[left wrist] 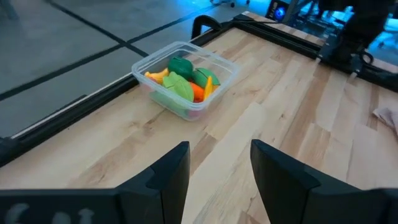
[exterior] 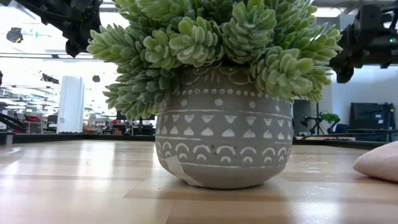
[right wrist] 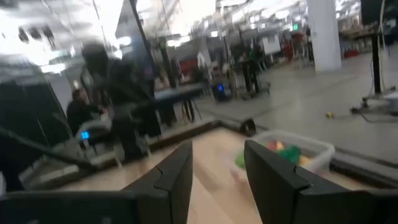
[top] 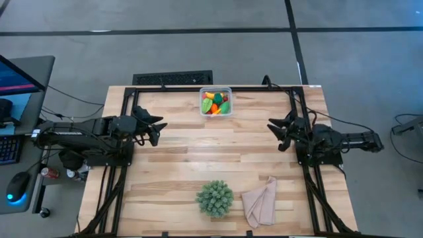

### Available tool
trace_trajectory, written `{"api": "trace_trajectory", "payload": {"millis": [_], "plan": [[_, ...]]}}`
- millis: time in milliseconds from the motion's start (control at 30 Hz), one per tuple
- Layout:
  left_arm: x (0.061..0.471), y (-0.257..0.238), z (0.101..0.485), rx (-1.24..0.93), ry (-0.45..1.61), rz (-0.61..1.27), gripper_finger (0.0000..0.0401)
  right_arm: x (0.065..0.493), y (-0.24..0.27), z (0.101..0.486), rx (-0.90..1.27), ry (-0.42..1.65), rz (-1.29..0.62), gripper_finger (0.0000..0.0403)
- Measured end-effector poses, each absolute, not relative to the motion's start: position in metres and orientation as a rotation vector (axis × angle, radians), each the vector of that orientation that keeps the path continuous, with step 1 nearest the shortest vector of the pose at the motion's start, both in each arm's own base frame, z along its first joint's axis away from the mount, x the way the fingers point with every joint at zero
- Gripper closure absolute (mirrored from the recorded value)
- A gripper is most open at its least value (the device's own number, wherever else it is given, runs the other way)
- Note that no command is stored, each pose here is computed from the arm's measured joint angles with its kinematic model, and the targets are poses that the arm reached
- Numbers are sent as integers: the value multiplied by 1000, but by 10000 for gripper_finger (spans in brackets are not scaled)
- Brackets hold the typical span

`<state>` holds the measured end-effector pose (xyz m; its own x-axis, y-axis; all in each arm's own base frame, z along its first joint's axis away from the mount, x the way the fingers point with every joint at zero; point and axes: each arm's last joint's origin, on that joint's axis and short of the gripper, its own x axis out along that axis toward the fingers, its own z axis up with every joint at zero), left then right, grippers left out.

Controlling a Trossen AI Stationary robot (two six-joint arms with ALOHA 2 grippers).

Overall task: Pick and placing Produce into tupperware
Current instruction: Return to Home Position

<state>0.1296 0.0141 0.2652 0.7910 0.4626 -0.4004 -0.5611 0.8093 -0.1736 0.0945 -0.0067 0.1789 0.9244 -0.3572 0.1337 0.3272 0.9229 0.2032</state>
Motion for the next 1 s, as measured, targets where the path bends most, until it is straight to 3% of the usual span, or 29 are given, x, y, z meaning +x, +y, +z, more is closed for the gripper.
{"api": "trace_trajectory", "payload": {"millis": [300,600,1000], "plan": [[135,8,274,-156,311,403,241,98,-1,169,118,-51,-292,264],[136,8,277,-228,265,410,241,102,0,164,91,7,-281,268],[138,7,282,-302,204,372,241,101,2,161,131,50,12,268]]}}
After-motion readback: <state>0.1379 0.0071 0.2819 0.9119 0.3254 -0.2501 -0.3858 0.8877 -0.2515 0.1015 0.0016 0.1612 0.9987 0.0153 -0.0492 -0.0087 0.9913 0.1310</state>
